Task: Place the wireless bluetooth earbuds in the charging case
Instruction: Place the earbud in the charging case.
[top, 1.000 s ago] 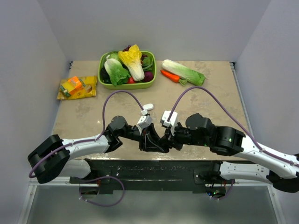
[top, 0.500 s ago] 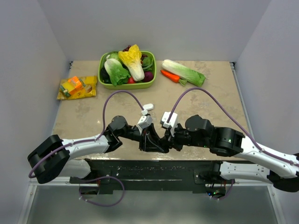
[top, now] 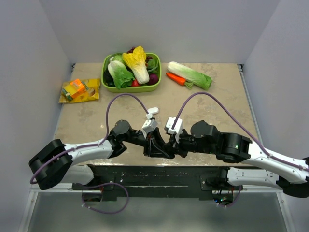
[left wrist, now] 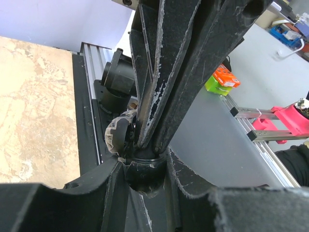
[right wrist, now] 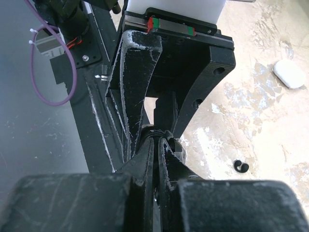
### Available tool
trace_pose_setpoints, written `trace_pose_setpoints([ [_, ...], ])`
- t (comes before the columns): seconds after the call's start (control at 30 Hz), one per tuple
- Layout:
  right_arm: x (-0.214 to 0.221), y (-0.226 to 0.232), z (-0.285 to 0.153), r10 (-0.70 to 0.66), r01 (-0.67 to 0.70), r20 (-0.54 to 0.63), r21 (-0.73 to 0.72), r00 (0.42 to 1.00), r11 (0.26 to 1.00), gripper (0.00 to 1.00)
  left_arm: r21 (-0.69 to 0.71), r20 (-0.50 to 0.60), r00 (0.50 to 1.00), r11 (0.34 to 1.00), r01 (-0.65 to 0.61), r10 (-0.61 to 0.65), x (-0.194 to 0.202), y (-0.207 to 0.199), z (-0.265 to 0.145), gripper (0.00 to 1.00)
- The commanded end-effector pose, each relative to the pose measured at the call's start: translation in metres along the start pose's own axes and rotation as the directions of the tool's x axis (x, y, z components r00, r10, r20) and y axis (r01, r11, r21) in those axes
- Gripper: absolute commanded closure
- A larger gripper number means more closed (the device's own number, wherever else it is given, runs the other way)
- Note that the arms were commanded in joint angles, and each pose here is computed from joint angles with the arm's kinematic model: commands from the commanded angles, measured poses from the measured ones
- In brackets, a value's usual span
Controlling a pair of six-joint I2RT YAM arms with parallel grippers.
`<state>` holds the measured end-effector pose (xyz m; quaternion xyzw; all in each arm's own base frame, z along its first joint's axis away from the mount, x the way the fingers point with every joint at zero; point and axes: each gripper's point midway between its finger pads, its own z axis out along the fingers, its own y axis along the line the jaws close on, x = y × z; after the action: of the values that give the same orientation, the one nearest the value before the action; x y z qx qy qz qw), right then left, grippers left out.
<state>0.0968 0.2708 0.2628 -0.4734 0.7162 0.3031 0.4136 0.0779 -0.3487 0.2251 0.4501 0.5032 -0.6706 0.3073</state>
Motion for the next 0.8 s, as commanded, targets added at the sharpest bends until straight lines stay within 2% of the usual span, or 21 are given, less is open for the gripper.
trace_pose_setpoints([
  [0.0,0.0,0.002,0.005,-0.003,0.003,0.006,-0.009,1.0,1.0,1.0,0.057,0.072,0.992,0.993,-0.103,0.099,-0.034,-0.012,0.006,1.0],
  [0.07,-0.002,0.003,0.005,0.007,-0.006,0.013,-0.009,1.0,1.0,1.0,0.058,0.072,0.992,0.993,-0.106,0.101,-0.035,-0.011,0.007,1.0],
  [0.23,-0.015,-0.003,-0.003,0.04,-0.042,0.073,0.03,0.997,0.999,0.75,0.054,0.069,0.993,0.993,-0.104,0.1,-0.033,-0.009,0.007,1.0],
  [0.5,-0.047,-0.013,-0.025,0.074,-0.093,0.211,0.082,0.975,0.992,0.65,0.042,0.067,0.993,0.994,-0.097,0.094,-0.027,-0.008,0.007,1.0],
  [0.6,-0.06,-0.028,-0.043,0.101,-0.15,0.289,0.155,0.952,0.976,0.62,0.026,0.073,0.992,0.995,-0.1,0.098,-0.026,-0.006,0.006,1.0],
  [0.7,-0.069,-0.06,-0.07,0.145,-0.283,0.418,0.288,0.897,0.915,0.59,-0.032,0.089,0.991,0.995,-0.099,0.102,-0.023,0.003,0.003,1.0],
  [0.77,-0.058,-0.085,-0.079,0.176,-0.385,0.465,0.404,0.868,0.83,0.57,-0.124,0.128,0.984,0.986,-0.107,0.123,-0.023,0.014,-0.003,1.0],
])
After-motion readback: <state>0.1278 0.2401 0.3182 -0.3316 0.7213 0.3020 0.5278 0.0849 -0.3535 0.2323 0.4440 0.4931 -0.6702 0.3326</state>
